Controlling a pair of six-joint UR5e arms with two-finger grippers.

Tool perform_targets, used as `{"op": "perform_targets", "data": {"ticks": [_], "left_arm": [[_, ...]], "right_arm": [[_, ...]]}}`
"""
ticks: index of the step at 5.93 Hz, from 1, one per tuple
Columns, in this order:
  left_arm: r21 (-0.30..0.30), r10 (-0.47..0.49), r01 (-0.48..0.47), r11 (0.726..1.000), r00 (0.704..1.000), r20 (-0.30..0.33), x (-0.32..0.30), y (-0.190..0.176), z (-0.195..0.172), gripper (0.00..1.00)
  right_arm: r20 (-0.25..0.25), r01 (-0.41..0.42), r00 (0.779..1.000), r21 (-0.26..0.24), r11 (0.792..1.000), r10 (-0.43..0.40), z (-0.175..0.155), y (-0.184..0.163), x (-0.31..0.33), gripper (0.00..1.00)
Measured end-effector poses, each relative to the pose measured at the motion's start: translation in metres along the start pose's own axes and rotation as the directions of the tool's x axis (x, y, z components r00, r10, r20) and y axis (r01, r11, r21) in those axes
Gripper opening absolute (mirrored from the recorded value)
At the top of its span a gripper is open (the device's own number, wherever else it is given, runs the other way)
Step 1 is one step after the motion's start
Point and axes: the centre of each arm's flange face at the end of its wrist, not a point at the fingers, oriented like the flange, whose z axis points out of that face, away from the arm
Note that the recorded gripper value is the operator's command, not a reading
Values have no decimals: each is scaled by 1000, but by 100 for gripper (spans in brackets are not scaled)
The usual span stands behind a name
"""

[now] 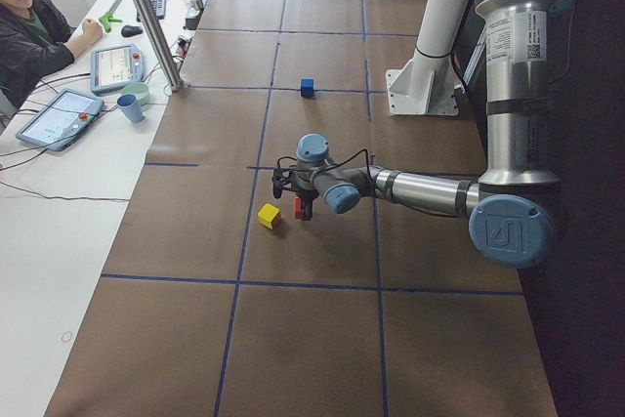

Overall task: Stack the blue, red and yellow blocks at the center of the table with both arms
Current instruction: 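Carry the red block with the left gripper above the blue block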

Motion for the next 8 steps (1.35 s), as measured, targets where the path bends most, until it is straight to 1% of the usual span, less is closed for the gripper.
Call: {"op": "perform_targets", "data": {"ticks": [1, 2, 3, 4, 5, 6, 7, 8], "left_arm": [[29, 37, -36, 999, 998, -45, 54, -17, -19, 0], [46, 91, -87, 995, 992, -93, 112, -25, -29, 0], [29, 130, -127, 991, 985, -115, 183, -29, -32, 0], [4, 140, -140, 990, 987, -83, 265, -35, -43, 0], [-11, 156, -156, 988, 987, -28, 348, -28, -56, 0], [-17, 153, -153, 988, 988, -4, 413, -15, -63, 0], [-13, 120, -119, 993, 993, 9, 468, -10, -58, 0], [-9, 100, -100, 995, 994, 37, 514, -6, -41, 1]], "right_arm": [[0, -1, 1000, -1, 1000, 1, 1, 0, 0, 100], [1, -2, 1000, -2, 1000, 2, 1, 1, 1, 100], [1, -3, 1000, -3, 1000, 3, 1, 1, 1, 100], [1, -4, 1000, -4, 1000, 4, 2, 1, 1, 100], [2, -4, 1000, -5, 1000, 4, 2, 1, 2, 100], [2, -5, 1000, -5, 1000, 5, 3, 1, 2, 100], [2, -5, 1000, -6, 1000, 5, 3, 2, 2, 100], [2, -6, 1000, -6, 1000, 6, 3, 2, 2, 100]]}}
